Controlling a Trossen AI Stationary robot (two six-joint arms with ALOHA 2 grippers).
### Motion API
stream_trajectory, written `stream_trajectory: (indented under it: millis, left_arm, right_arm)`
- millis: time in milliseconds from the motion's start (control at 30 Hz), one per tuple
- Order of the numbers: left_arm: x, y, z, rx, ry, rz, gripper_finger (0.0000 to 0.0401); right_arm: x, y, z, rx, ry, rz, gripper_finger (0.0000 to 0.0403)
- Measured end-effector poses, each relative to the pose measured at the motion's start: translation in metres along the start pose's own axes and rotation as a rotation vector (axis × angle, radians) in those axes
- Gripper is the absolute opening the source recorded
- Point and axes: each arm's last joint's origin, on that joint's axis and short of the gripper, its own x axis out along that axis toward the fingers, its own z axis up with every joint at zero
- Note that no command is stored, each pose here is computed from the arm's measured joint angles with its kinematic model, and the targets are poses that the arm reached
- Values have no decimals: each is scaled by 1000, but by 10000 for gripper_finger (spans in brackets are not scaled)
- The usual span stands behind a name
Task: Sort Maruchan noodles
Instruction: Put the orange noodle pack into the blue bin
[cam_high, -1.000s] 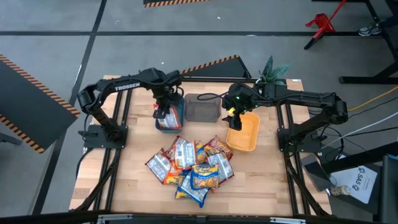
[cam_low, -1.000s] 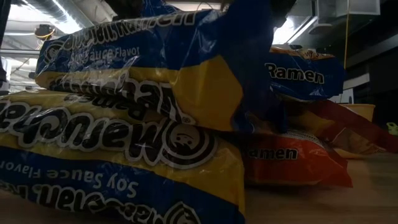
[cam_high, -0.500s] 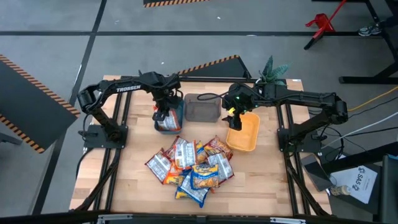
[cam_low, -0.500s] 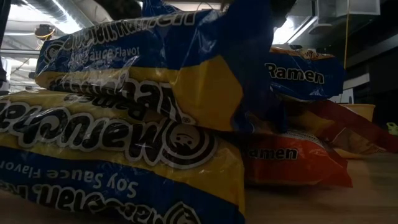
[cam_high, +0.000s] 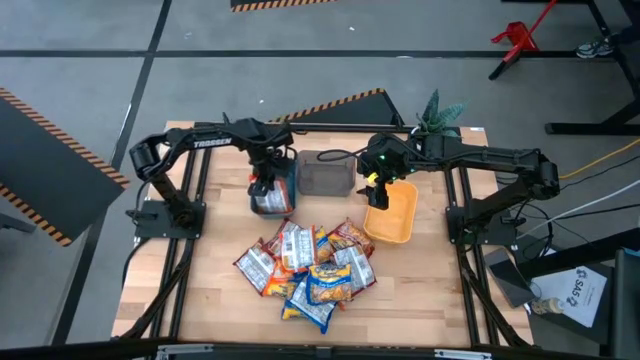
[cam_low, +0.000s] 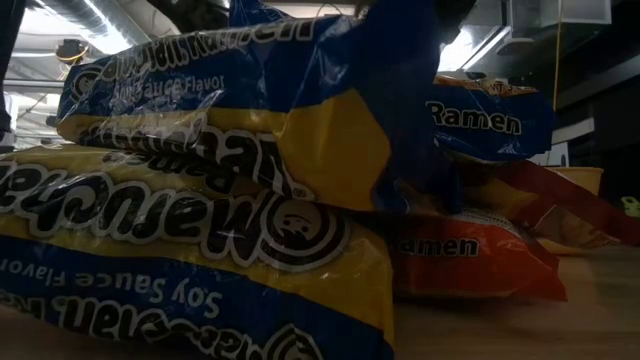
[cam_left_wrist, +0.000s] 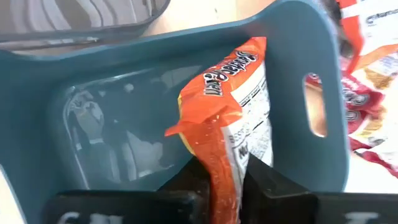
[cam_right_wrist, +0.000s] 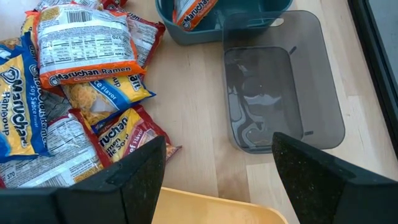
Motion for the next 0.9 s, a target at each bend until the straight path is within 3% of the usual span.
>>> stream_trajectory:
  millis: [600, 900]
  left_arm:
    - [3, 3, 1, 38, 44, 68, 141]
    - [-27, 5, 20, 57, 10, 148, 167]
  right_arm:
    - [0, 0, 0, 0, 0, 0, 280]
    - [0, 0, 0, -1, 0, 1, 280]
